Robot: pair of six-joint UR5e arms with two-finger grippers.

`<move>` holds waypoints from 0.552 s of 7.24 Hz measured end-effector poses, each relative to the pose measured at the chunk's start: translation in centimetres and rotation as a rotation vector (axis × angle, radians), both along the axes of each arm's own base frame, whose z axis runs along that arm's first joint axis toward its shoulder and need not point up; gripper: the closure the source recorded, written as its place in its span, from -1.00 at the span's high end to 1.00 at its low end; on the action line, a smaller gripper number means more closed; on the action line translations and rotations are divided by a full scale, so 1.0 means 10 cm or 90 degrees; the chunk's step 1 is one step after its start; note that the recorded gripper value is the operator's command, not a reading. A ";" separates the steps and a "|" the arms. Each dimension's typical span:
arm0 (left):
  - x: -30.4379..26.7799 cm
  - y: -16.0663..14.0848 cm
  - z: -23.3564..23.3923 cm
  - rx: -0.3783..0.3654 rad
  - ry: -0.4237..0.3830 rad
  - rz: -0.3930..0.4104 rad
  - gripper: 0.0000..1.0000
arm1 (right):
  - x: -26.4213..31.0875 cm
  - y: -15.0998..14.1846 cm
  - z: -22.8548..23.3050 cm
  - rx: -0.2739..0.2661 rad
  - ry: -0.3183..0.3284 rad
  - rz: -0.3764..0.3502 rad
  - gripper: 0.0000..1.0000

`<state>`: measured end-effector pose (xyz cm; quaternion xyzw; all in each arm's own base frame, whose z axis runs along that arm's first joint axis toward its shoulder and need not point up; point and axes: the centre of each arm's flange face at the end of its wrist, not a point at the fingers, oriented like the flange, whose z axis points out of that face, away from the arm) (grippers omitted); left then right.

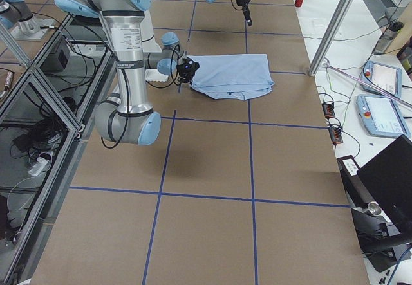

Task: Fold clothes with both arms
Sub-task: 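Move the left gripper to the shirt corner nearest the robot and grasp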

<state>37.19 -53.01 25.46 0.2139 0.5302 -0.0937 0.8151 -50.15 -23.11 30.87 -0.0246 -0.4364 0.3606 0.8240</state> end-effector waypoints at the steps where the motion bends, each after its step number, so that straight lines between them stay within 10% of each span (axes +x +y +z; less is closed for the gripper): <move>1: 0.05 0.11 -0.07 -0.020 0.023 0.001 0.10 | 0.07 0.02 -0.07 -0.008 -0.012 -0.005 -1.00; 4: 0.38 0.91 -0.13 -0.167 0.113 0.040 0.27 | 0.26 0.14 -0.18 -0.040 -0.037 -0.039 -1.00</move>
